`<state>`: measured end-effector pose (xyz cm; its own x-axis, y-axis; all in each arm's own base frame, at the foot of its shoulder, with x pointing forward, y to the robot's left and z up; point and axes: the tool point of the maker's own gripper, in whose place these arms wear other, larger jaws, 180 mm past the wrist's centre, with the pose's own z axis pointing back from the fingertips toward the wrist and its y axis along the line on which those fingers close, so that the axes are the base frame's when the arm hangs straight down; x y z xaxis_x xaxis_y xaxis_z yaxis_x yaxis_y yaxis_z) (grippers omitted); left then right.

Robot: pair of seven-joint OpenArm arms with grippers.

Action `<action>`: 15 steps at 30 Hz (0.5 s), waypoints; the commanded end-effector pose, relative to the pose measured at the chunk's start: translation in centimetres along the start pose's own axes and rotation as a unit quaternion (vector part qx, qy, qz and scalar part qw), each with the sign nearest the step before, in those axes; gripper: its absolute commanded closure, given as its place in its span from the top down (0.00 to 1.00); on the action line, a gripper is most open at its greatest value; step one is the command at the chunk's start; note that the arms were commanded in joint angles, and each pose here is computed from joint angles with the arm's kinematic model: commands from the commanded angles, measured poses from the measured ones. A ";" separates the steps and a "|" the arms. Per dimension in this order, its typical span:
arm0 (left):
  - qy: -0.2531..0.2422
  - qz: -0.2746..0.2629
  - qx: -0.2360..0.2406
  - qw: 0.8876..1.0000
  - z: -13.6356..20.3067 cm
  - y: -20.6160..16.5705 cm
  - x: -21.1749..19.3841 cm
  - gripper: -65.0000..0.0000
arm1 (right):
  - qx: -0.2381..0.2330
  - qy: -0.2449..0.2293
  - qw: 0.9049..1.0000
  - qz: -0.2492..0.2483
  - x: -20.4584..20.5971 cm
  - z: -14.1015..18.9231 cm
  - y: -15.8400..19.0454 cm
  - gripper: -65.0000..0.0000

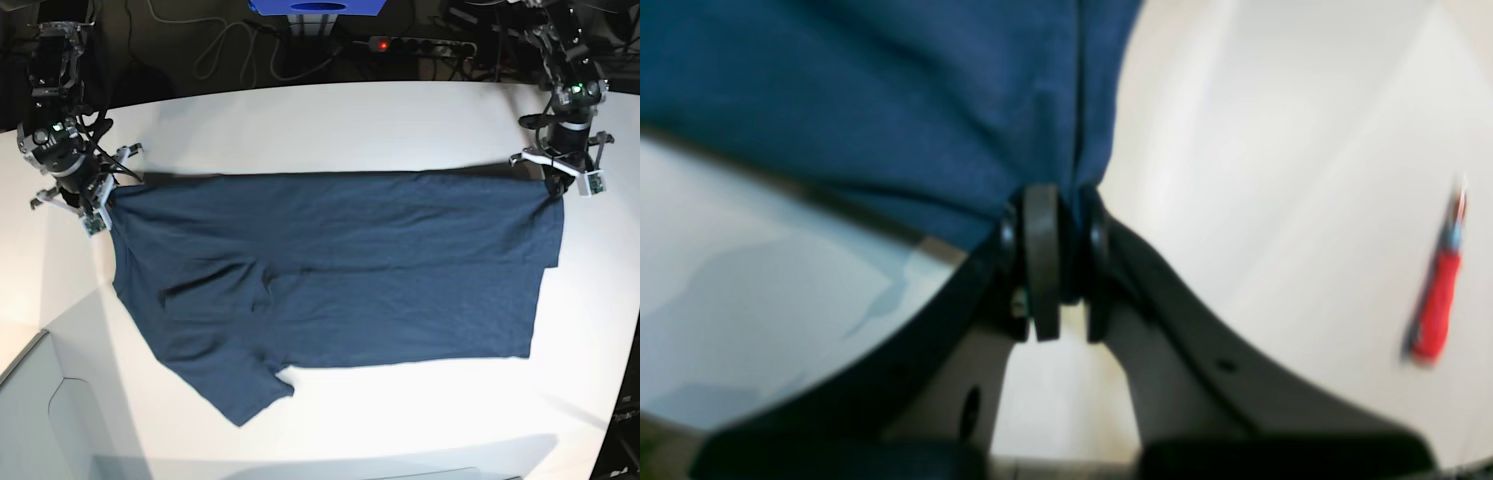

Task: Fold the T-shirt properly
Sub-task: 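Pull the folded edge back with both grippers to flatten the shirt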

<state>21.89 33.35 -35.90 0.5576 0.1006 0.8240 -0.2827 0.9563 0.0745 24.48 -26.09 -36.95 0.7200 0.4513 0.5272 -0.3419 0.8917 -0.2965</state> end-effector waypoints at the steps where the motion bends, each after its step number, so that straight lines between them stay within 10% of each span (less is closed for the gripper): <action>1: -0.021 -0.005 0.007 1.000 0.4 0.7 1.3 0.00 | -0.011 -0.015 1.000 0.005 0.8 0.6 -0.8 0.00; 15: 0.034 -0.045 0.009 0.998 5.0 1.2 -2.8 0.00 | 0.020 0.044 0.999 0.015 -4.7 2.1 2.1 0.00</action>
<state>15.78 32.60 -36.44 0.6550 0.0555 0.7536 -0.2457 0.9588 0.1430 18.66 -25.89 -39.21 0.7752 0.4596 0.4335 -0.3831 0.8875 -0.2559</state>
